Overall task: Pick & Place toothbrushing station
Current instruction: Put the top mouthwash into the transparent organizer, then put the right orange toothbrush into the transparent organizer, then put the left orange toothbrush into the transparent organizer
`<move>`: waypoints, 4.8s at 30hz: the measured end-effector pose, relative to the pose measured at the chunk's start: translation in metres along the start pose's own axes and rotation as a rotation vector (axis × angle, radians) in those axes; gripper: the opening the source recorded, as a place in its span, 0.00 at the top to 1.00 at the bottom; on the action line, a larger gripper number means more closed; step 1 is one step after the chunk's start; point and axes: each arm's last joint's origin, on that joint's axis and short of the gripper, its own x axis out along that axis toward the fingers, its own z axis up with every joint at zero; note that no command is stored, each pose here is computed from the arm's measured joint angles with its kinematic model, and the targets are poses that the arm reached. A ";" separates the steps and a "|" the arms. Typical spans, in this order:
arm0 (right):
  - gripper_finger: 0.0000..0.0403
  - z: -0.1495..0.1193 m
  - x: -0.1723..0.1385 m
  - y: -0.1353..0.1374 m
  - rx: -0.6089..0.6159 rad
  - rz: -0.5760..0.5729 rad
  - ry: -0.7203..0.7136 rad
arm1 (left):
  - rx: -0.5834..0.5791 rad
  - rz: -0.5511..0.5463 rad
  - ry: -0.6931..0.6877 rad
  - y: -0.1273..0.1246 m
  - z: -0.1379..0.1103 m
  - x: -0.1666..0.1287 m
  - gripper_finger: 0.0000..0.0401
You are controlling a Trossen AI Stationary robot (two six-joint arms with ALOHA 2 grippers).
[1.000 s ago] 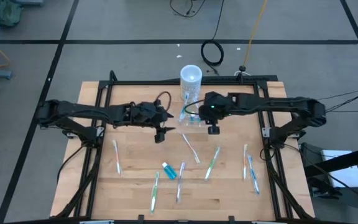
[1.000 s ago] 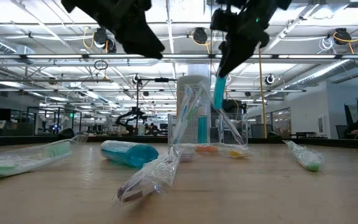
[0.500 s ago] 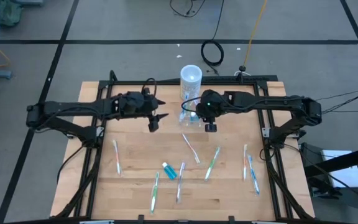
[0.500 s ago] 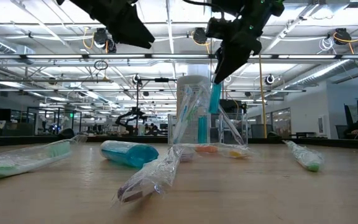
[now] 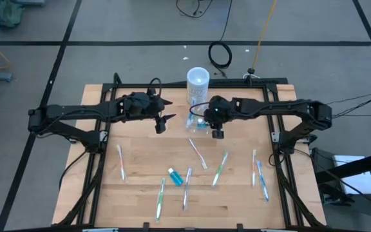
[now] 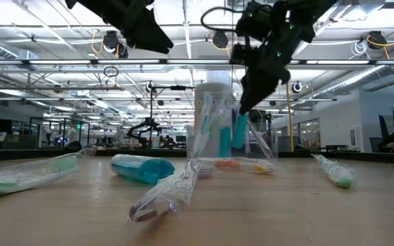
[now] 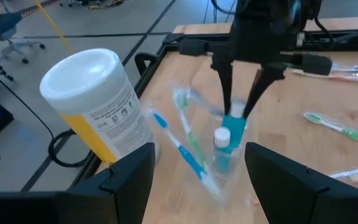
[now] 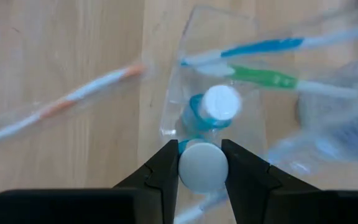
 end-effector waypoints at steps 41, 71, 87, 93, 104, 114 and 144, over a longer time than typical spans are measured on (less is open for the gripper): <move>0.59 -0.048 -0.088 0.083 0.634 0.042 0.055 | -0.084 -0.016 0.176 -0.002 -0.017 -0.002 0.36; 0.59 -0.169 -0.038 0.126 1.322 -0.128 0.639 | -0.067 -0.034 0.160 -0.008 -0.015 -0.002 0.36; 0.96 -0.171 -0.038 0.125 1.240 -0.106 0.598 | -0.044 -0.034 0.146 -0.008 -0.014 -0.002 0.36; 0.96 -0.141 -0.049 0.121 1.183 -0.027 0.292 | -0.044 -0.034 0.147 -0.008 -0.014 -0.002 0.36; 0.98 -0.080 -0.082 0.096 0.687 -0.203 -0.593 | -0.046 -0.032 0.132 -0.007 -0.012 -0.002 0.36; 0.99 -0.055 -0.072 0.074 0.323 -0.567 -0.859 | -0.048 -0.031 0.124 -0.007 -0.012 -0.002 0.36; 0.64 -0.077 -0.028 0.069 0.381 -0.572 -0.864 | -0.108 -0.031 0.125 -0.008 -0.012 -0.002 0.36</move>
